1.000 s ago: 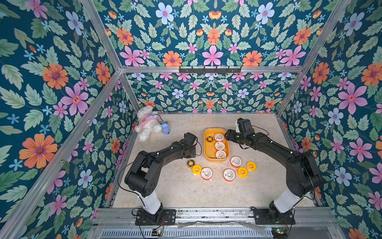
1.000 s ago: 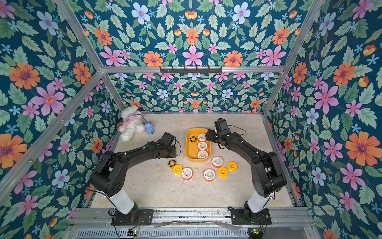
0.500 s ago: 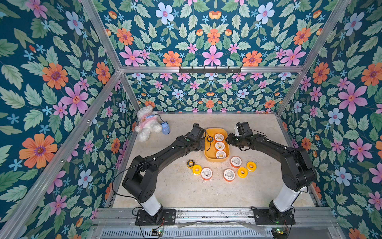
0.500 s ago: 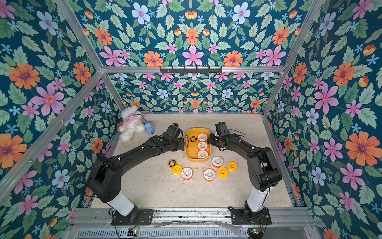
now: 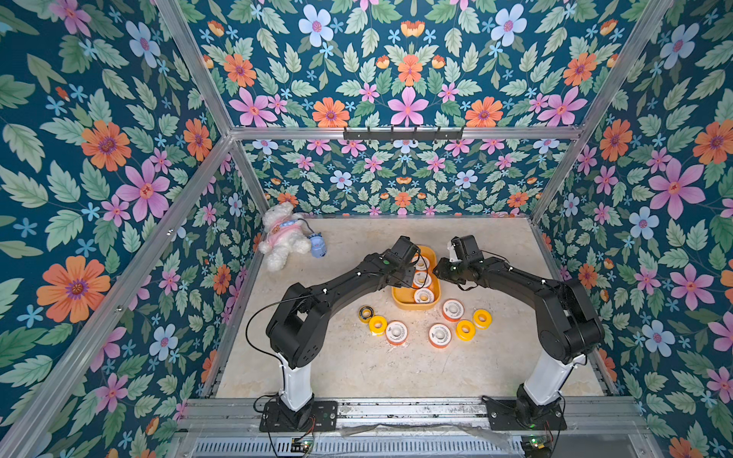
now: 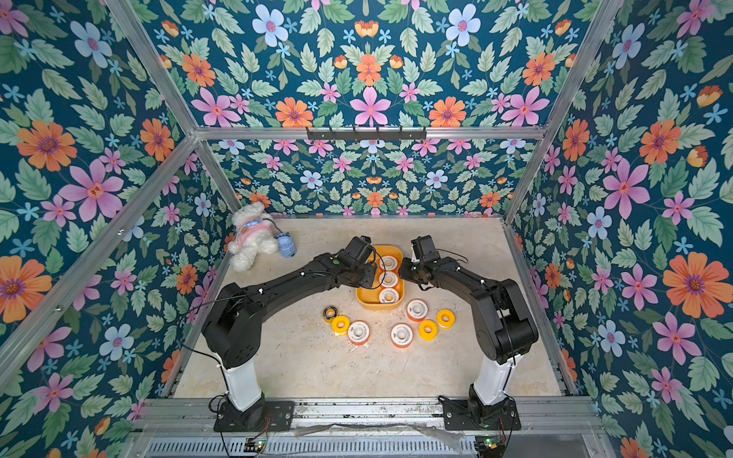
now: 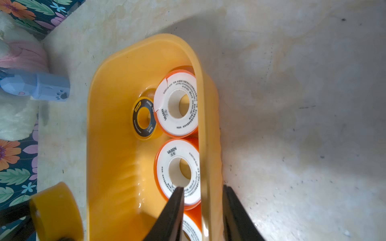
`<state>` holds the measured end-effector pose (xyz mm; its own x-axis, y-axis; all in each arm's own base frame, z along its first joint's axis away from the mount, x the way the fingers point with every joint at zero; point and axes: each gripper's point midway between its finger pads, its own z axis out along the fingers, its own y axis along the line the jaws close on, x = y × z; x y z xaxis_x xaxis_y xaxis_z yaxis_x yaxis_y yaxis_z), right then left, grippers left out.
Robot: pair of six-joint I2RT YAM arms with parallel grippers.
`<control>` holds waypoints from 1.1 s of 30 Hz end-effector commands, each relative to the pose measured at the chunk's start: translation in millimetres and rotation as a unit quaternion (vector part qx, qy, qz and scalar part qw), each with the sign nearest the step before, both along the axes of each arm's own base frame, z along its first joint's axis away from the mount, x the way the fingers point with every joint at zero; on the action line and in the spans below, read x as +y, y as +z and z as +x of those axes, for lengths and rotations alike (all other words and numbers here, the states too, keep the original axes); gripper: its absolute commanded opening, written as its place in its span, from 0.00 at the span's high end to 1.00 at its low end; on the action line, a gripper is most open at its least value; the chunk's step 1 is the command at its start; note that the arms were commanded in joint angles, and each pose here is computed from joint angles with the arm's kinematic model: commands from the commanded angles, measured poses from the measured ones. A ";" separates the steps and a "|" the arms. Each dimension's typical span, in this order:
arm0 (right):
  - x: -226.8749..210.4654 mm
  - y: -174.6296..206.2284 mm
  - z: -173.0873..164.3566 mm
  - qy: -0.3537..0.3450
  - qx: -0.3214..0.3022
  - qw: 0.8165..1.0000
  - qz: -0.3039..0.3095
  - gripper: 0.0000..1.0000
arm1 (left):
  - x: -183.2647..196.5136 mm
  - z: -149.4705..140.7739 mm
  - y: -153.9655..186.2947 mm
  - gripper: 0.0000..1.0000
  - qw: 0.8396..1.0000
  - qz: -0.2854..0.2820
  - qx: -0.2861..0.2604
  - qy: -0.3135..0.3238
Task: Put the sealing tape into the storage box
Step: Place the sealing tape in the storage box.
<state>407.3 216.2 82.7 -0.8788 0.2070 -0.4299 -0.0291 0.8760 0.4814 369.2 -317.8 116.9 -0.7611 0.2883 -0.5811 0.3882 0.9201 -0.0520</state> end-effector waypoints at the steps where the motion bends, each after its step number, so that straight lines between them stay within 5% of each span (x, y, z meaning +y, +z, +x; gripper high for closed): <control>1: 1.9 0.1 1.1 0.000 0.000 1.000 0.006 0.65 | -1.7 1.0 -8.1 0.42 1.000 0.022 0.006 -0.016; 33: 1.7 -5.9 1.1 0.002 0.011 1.000 -0.002 0.65 | -5.7 25.6 -57.5 0.43 0.993 0.110 0.030 -0.010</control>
